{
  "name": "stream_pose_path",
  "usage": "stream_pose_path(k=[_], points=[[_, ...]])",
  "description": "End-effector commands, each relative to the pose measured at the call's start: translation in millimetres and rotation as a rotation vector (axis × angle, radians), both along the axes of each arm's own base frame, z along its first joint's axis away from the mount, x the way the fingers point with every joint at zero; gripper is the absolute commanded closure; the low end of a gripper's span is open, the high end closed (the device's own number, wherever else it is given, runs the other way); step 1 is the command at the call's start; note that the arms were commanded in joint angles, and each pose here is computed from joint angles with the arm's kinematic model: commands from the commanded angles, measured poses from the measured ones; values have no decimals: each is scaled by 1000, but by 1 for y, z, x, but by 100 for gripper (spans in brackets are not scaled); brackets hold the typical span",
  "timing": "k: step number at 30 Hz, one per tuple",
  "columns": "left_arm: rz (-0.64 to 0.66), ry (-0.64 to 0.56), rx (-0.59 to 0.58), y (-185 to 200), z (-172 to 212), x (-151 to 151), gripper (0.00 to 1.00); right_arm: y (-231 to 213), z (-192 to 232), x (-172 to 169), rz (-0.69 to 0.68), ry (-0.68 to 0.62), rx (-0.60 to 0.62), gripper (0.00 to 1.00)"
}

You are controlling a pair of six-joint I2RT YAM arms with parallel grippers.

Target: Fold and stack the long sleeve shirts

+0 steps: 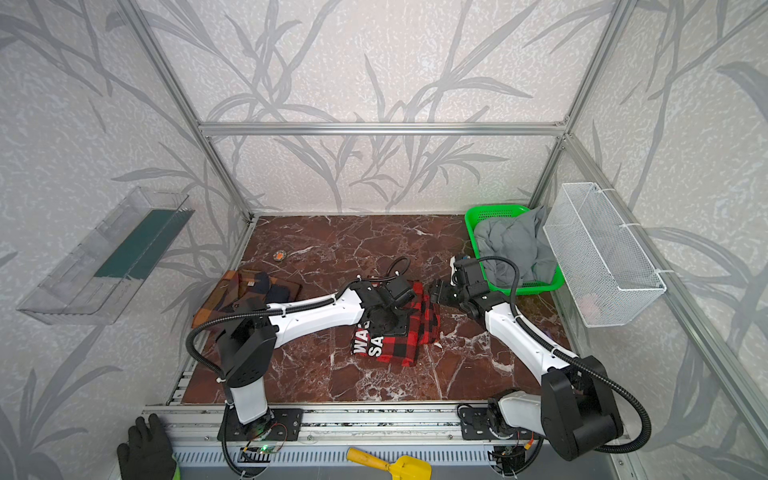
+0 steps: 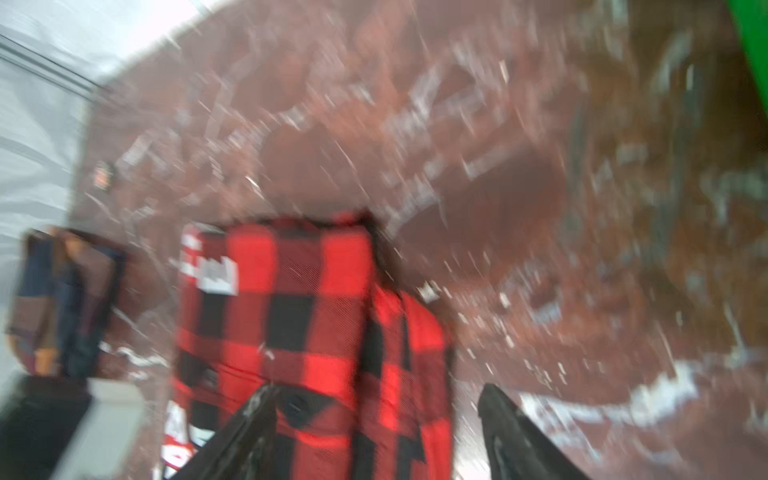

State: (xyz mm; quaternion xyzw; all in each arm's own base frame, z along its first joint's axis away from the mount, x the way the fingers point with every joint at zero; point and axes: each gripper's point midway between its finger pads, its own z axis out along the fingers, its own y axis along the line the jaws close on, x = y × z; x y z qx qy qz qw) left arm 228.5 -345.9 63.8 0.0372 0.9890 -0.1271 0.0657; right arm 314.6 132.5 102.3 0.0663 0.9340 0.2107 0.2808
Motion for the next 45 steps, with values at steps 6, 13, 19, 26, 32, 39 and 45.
stream_pose_path(k=[6,13,19,26,32,39,45], points=[[-24,66,58,2,-28,-7,42,8,-56,-37,69,157,95,23],[-11,90,52,5,-42,-13,42,29,-72,-38,119,121,173,23],[-3,111,48,6,-52,-17,42,40,-70,-40,146,72,221,22],[-5,114,38,4,-52,-18,42,53,-61,-38,185,11,235,22],[-3,118,26,2,-52,-18,42,59,-71,-34,188,57,249,23],[-3,120,17,0,-52,-18,42,78,-67,-36,206,30,214,36],[3,114,12,2,-49,-18,42,77,-64,-32,167,12,221,60]])
